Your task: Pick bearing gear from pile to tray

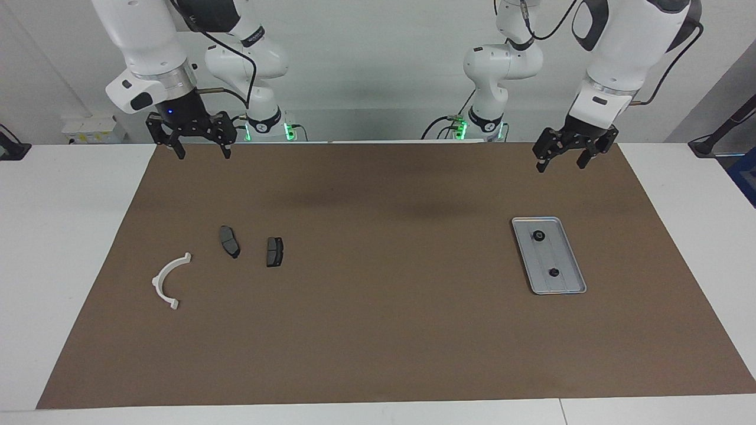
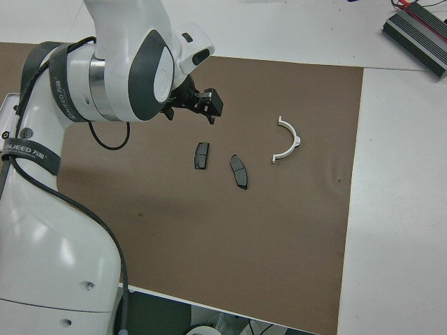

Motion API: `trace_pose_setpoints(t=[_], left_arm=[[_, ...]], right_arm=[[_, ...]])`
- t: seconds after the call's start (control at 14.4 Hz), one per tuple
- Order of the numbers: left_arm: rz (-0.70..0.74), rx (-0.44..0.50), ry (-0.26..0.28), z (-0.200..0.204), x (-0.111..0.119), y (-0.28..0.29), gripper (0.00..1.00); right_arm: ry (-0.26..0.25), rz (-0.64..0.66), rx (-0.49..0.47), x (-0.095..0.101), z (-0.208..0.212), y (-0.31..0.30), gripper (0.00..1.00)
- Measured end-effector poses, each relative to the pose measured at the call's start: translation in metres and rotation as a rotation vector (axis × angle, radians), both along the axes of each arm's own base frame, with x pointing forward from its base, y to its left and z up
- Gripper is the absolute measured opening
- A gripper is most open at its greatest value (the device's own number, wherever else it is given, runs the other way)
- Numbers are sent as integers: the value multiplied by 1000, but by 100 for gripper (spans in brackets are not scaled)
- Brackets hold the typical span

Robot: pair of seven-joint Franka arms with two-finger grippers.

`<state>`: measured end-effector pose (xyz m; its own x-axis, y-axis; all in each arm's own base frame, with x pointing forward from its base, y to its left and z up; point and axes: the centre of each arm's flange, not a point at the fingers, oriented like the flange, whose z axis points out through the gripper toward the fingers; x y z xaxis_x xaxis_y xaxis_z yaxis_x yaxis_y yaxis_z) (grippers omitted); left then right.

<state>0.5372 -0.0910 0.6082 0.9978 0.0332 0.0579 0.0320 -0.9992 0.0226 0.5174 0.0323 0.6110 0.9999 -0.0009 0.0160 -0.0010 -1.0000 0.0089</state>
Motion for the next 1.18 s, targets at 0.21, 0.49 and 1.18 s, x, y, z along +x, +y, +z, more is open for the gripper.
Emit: trace_pose_setpoints(t=[0.21,0.49,1.18], left_arm=[[7,0,0,-1,2,10,100],[7,9,53,-7,-2,19,100],[-9,14,93,-10,-6,24,100]], right_arm=[[9,11,-1,-1,-5,6,100],[17,11,-1,-1,-9,6,100],[19,11,-1,-1,-10,6,100]])
